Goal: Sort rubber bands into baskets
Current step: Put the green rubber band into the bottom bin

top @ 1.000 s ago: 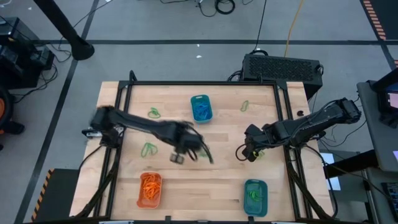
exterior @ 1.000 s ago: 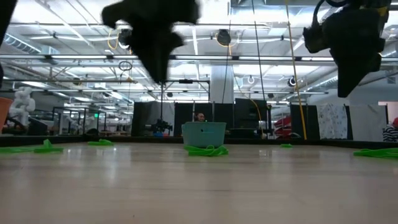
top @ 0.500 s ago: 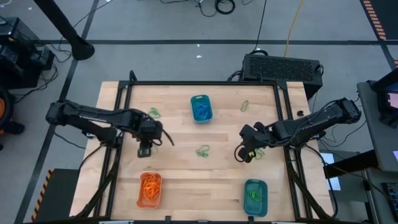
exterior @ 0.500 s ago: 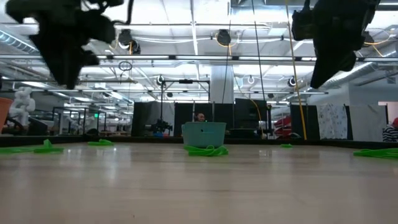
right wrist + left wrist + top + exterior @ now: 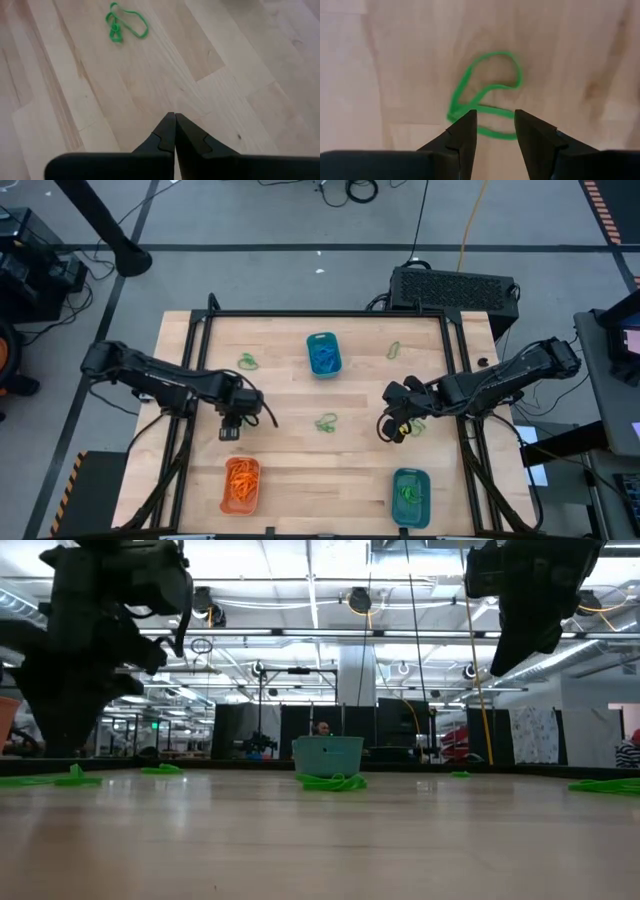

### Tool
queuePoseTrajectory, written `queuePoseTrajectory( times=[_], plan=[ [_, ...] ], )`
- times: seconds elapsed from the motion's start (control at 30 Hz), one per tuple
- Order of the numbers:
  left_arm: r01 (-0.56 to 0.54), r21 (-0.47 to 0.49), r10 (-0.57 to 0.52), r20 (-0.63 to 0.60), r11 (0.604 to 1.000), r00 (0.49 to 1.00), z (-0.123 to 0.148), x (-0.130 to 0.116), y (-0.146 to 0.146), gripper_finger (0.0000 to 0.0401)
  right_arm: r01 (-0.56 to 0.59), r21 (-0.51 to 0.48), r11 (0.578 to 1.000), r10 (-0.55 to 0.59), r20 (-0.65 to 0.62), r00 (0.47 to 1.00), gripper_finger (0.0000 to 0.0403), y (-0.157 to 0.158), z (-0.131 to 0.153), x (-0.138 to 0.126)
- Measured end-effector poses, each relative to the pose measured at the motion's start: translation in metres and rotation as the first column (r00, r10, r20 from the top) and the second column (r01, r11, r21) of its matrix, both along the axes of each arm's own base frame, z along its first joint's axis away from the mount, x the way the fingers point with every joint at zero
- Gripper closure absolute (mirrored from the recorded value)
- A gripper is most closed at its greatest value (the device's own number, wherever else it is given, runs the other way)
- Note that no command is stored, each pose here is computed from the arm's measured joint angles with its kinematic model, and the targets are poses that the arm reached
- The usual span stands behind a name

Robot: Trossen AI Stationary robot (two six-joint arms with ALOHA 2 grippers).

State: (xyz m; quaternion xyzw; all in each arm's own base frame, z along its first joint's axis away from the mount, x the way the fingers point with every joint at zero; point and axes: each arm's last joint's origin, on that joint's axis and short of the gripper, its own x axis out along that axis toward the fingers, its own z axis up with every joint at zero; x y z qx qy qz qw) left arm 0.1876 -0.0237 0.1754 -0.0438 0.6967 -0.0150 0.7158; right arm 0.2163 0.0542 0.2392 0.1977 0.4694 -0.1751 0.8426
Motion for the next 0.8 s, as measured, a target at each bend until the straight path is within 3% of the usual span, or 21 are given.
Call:
queuePoseTrajectory(
  times=[0.43, 0.8],
  plan=[
    [-0.028, 0.124, 0.045, -0.137, 0.992, 0.990, -0.026, 0.009, 0.002, 0.0263, -0.007, 0.005, 1.000, 0.007, 0.032, 0.999, 0.0403, 0.001, 0.002, 0.003],
    [-0.034, 0.132, 0.050, -0.121, 0.991, 0.991, -0.030, 0.013, 0.002, 0.0266, -0.017, 0.000, 1.000, 0.017, 0.031, 0.999, 0.0403, 0.001, 0.002, 0.003]
  ],
)
